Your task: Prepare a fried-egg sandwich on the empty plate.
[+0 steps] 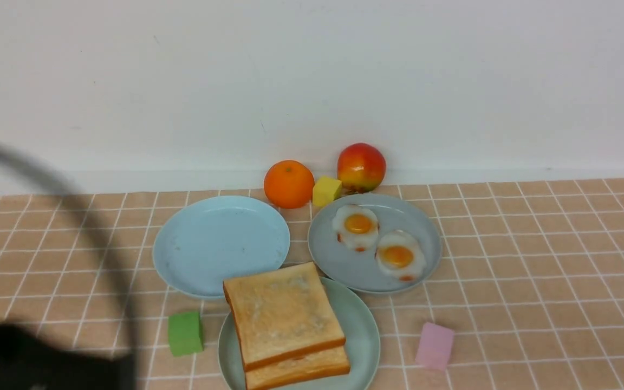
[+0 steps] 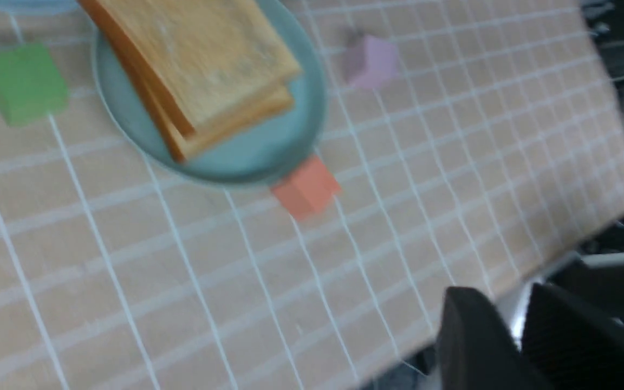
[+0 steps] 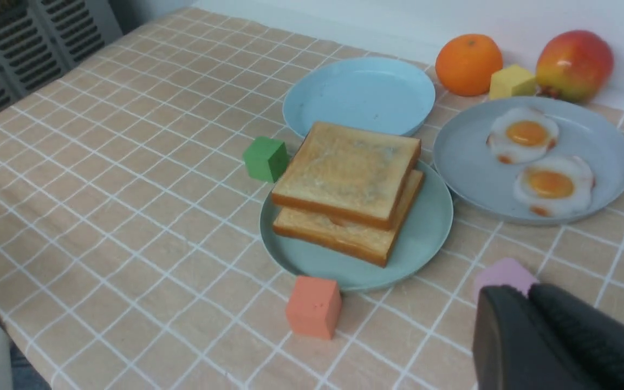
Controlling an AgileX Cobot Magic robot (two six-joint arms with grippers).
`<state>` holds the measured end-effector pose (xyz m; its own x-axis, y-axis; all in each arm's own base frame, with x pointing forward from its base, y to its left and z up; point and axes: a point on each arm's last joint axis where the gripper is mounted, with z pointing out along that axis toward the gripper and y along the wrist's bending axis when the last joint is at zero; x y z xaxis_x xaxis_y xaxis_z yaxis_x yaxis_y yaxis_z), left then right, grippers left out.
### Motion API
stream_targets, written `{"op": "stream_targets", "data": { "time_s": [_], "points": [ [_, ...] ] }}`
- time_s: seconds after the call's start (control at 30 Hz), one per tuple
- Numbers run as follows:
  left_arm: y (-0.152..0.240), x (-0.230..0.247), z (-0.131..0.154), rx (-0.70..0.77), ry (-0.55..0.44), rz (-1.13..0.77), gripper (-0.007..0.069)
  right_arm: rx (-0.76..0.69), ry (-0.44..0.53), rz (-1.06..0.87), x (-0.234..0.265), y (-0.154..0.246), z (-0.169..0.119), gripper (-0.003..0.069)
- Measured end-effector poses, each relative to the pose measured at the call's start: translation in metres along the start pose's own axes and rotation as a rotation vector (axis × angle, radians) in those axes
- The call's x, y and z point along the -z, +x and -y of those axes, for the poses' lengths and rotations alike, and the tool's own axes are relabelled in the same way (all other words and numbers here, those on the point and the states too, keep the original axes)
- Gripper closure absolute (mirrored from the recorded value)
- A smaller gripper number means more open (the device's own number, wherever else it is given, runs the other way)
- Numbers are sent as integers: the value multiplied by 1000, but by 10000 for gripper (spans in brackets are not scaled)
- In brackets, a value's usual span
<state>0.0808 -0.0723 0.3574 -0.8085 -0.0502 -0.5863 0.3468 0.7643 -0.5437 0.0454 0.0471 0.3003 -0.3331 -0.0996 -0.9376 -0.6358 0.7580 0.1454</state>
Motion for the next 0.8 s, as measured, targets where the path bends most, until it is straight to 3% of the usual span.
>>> {"op": "stream_targets", "data": {
  "time_s": [0.2, 0.47, 0.8],
  "points": [
    [46, 19, -6, 28, 34, 15, 638, 12, -2, 44, 9, 12, 0, 575],
    [74, 37, -12, -44, 49, 175, 638, 17, -4, 58, 12, 12, -1, 564],
    [76, 39, -13, -59, 30, 189, 638, 16, -4, 58, 12, 12, -1, 551]
  ]
}}
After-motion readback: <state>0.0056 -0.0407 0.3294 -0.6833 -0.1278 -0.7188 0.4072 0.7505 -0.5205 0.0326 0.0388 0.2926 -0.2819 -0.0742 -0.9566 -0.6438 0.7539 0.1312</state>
